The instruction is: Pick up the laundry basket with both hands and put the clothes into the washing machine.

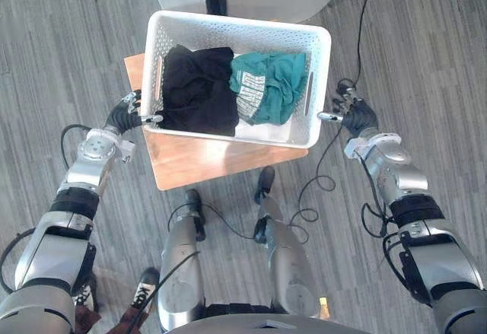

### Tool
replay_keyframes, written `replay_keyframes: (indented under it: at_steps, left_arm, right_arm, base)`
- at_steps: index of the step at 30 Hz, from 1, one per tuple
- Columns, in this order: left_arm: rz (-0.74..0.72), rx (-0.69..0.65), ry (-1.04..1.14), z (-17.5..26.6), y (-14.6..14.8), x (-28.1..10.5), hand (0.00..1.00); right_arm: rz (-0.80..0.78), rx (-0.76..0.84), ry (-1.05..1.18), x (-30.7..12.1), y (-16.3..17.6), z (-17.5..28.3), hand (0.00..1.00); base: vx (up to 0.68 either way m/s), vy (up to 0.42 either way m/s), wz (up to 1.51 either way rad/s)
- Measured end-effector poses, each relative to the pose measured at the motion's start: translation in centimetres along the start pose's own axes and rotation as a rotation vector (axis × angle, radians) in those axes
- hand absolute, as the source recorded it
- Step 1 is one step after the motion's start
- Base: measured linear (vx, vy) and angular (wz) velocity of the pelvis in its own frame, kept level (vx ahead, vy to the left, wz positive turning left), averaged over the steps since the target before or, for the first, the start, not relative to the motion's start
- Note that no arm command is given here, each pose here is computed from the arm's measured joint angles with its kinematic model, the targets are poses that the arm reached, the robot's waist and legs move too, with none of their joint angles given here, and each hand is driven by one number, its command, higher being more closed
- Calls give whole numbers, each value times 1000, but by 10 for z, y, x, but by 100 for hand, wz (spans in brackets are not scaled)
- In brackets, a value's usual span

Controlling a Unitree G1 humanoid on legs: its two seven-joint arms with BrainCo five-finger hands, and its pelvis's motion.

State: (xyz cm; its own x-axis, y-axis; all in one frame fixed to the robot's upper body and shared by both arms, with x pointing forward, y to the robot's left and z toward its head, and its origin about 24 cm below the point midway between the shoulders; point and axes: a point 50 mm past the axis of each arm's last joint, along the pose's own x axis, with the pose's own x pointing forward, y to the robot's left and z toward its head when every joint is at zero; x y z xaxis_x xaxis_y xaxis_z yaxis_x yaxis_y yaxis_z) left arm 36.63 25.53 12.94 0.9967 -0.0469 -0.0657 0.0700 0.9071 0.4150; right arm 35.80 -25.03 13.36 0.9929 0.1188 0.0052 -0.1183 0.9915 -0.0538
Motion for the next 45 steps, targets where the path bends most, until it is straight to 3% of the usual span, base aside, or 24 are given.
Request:
replay_keyframes:
  at_steps: [9,16,25,31,37,45]
  left_arm:
    - [-68,109,-42,27,6,7,0]
    - [-80,143,-18,23,4,8,0]
    - [-76,106,26,15,-1,14,0]
    - [-88,45,83,3,-18,20,0]
    - [-68,-55,106,-3,-25,24,0]
    - [-58,-172,103,-2,-37,28,0]
  right_arm:
    - [248,-170,124,11,24,9,0]
    - [328,-263,218,14,26,6,0]
    - [365,-435,325,24,27,14,0]
    - [284,-491,375,39,24,13,0]
    - [147,-343,321,50,21,15,0]
    - [-36,-24,226,49,13,8,0]
  base:
    - [14,-23,-6]
    - [5,-3,1]
    - [0,0,0]
    - [-10,6,0]
    - [-43,14,5]
    - [-22,14,5]
